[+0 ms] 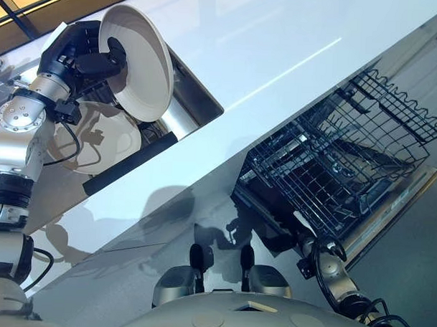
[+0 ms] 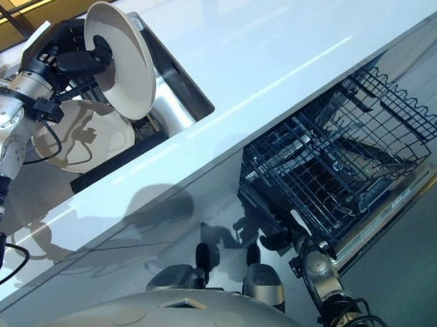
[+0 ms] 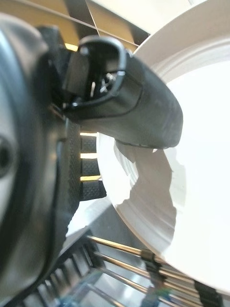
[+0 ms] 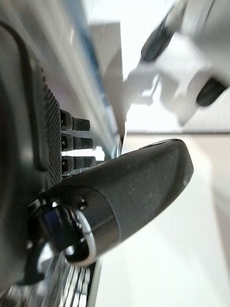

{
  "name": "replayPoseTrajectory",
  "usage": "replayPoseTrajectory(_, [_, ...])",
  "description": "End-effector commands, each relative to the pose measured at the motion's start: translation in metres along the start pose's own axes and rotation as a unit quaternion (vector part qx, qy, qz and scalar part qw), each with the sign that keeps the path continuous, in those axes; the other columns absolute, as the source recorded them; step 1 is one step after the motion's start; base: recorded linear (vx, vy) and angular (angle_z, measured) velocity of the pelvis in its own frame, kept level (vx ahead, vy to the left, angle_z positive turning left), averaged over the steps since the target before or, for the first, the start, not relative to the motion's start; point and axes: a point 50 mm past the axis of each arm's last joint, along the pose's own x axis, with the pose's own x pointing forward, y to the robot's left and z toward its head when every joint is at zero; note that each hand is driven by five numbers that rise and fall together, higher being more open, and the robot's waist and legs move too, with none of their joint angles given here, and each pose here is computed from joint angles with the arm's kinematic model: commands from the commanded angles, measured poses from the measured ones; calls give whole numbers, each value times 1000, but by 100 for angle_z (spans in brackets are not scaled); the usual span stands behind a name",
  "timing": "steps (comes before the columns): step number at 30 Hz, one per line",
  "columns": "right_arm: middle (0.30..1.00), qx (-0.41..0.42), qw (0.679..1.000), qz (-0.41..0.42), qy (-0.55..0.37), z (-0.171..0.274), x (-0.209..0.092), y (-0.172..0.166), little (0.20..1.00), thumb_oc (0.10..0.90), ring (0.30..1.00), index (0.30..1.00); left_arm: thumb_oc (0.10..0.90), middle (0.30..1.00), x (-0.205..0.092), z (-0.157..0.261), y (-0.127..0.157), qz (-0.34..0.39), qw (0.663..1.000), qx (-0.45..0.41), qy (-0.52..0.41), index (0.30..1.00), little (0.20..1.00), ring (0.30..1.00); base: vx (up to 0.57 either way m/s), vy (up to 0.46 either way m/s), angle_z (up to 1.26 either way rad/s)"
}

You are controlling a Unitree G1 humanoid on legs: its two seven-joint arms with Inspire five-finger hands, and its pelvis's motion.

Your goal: Pick up plates and place into dishwasher.

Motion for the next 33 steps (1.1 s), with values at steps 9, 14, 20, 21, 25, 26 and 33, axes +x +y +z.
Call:
replayPoseTrajectory(9, [900, 314, 878, -161, -324, 110, -30, -62, 900, 800, 900, 900, 100, 300, -31, 68, 16, 241, 924, 52, -291, 300, 200, 300, -14, -63, -1])
replayPoseTrajectory(14, [900, 295, 835, -277, -372, 129, -51, -94, 900, 800, 900, 900, 100, 300, -48, 70, -17, 249, 905, 83, -335, 300, 200, 300, -8, -7, -6])
replayPoseTrajectory(20, [900, 310, 809, -299, -400, 133, -68, -121, 900, 800, 900, 900, 100, 300, -57, 71, -40, 229, 898, 138, -351, 300, 200, 300, -26, -32, -9])
replayPoseTrajectory(21, [900, 318, 808, -288, -404, 132, -69, -123, 900, 800, 900, 900, 100, 300, -57, 70, -41, 226, 898, 144, -350, 300, 200, 300, -19, -35, -8])
replayPoseTrajectory(25, [900, 319, 799, -273, -431, 132, -77, -138, 900, 800, 900, 900, 100, 300, -58, 67, -40, 219, 904, 138, -341, 300, 200, 300, -27, -32, -11])
replayPoseTrajectory(26, [900, 315, 797, -278, -434, 133, -79, -140, 900, 800, 900, 900, 100, 300, -57, 67, -39, 217, 905, 136, -340, 300, 200, 300, -19, -24, -11])
replayPoseTrajectory(33, [900, 215, 742, -324, -545, 168, -119, -161, 900, 800, 900, 900, 100, 300, -54, 57, -44, 236, 912, 112, -316, 300, 200, 300, -3, -3, -1])
